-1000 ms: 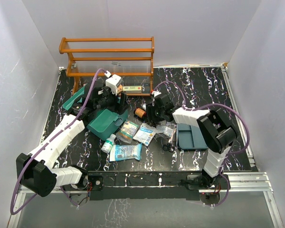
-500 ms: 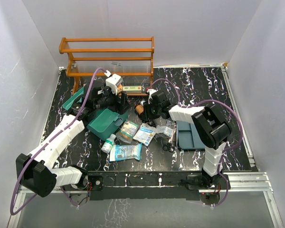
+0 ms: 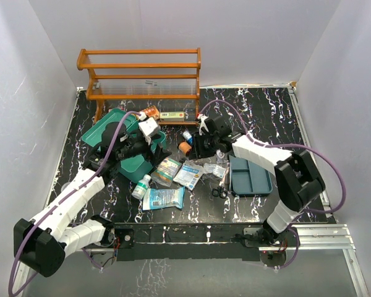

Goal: Organize the medicine kit

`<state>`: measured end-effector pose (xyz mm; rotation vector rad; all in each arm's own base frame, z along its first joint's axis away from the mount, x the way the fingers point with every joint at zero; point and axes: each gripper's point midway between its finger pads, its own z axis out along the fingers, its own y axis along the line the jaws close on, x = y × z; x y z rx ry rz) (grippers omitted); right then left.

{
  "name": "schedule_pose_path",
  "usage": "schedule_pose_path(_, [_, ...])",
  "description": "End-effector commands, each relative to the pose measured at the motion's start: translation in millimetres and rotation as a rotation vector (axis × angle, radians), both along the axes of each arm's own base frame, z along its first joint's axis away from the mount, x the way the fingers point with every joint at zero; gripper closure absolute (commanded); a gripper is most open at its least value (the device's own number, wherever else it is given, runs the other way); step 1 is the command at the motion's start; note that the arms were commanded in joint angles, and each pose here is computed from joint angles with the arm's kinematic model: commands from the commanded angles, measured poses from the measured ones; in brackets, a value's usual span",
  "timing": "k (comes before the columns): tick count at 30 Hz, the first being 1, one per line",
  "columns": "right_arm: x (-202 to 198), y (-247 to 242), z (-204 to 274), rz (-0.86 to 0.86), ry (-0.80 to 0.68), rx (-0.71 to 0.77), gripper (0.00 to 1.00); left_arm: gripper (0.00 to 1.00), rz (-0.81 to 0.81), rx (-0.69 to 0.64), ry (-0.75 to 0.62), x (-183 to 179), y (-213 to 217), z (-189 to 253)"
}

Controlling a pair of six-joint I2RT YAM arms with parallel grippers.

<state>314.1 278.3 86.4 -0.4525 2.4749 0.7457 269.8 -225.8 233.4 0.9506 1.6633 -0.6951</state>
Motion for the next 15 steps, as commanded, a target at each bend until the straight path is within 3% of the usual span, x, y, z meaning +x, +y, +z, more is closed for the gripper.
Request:
schedule_pose_path(1, [-32.2, 7.7, 52.1, 0.007, 0.118, 0.124, 0.96, 0.22, -0.113, 0.023, -0.249, -1.2, -6.4, 32.0])
schedule_pose_path(10, [-82.7, 19.1, 103.9, 0.082, 0.300, 0.304, 0.97, 0.11, -0.411, 0.142, -0.265, -41.8, -21.4, -4.0])
schedule_pose_path(15, [-97.6, 26.0, 121.2, 0.122, 0.370, 0.380, 0.98, 0.12, -0.528, 0.187, -0.234, -59.6, -31.8, -23.1])
